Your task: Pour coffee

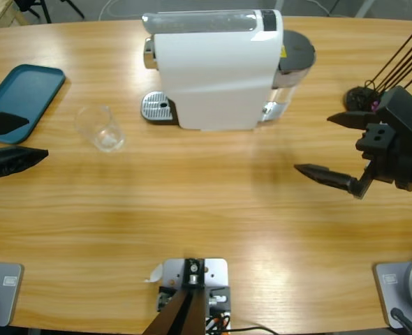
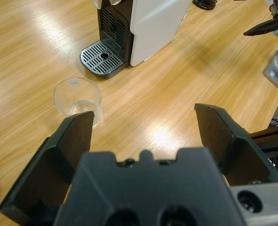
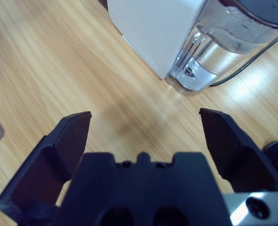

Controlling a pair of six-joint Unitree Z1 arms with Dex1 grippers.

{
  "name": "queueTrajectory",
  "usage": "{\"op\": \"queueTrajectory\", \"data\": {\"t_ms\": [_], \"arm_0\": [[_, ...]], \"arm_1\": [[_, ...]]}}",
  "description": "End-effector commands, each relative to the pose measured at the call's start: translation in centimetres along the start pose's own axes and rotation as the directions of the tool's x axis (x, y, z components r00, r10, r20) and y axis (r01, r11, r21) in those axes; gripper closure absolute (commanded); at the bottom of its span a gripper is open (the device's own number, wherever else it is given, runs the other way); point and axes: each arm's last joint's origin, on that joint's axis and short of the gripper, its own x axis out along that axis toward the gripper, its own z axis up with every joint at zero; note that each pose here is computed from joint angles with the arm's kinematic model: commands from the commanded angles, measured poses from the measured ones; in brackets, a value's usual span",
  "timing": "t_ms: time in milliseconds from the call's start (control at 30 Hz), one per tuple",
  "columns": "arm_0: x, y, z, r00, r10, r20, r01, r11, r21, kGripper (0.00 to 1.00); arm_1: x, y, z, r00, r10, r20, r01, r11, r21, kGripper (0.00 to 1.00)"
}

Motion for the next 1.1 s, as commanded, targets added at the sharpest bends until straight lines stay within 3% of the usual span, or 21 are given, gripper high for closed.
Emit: {"op": "queueTrajectory", "data": {"t_ms": [33, 233, 333, 433, 500, 633, 767, 1100], "arm_0": [[1.0, 0.3, -0.6, 0.999, 0.009, -0.051, -0.010, 1.000, -0.003, 0.078], [0.7, 0.1, 0.8, 1.000, 0.001, -0.014, -0.001, 0.999, -0.049, 0.047], [0.4, 0.1, 2.9, 0.999, -0.006, 0.039, 0.011, 0.993, -0.118, 0.150], [0.9, 1.8, 4.9, 0.991, -0.041, 0.129, 0.076, 0.959, -0.273, 0.161], [2.1, 3.6, 5.8, 0.984, -0.079, 0.161, 0.138, 0.907, -0.397, 0.161], [5.5, 7.2, 6.9, 0.968, -0.164, 0.187, 0.246, 0.746, -0.619, 0.165], [8.9, 9.2, 7.7, 0.934, -0.269, 0.237, 0.355, 0.601, -0.716, 0.234], [14.6, 9.9, 7.8, 0.890, -0.362, 0.276, 0.432, 0.480, -0.763, 0.234]], "arm_1": [[0.5, 0.0, -0.8, 0.999, -0.009, -0.051, 0.010, 1.000, 0.004, 0.000], [0.5, 0.1, -0.8, 0.999, -0.006, -0.048, 0.006, 1.000, 0.003, 0.000], [0.5, 0.1, -0.8, 0.999, -0.004, -0.047, 0.005, 1.000, 0.003, 0.000], [0.6, 0.1, -0.7, 0.999, -0.004, -0.047, 0.005, 1.000, 0.003, 0.000], [0.5, 0.1, -0.7, 0.999, -0.003, -0.046, 0.003, 1.000, 0.003, 0.000], [0.6, 0.1, -0.7, 0.999, -0.001, -0.046, 0.001, 1.000, 0.002, 0.000], [0.5, 0.1, -0.7, 0.999, -0.001, -0.045, 0.001, 1.000, 0.002, 0.000], [0.7, 0.1, -0.7, 0.999, 0.003, -0.051, -0.003, 1.000, -0.003, 0.000]]}}
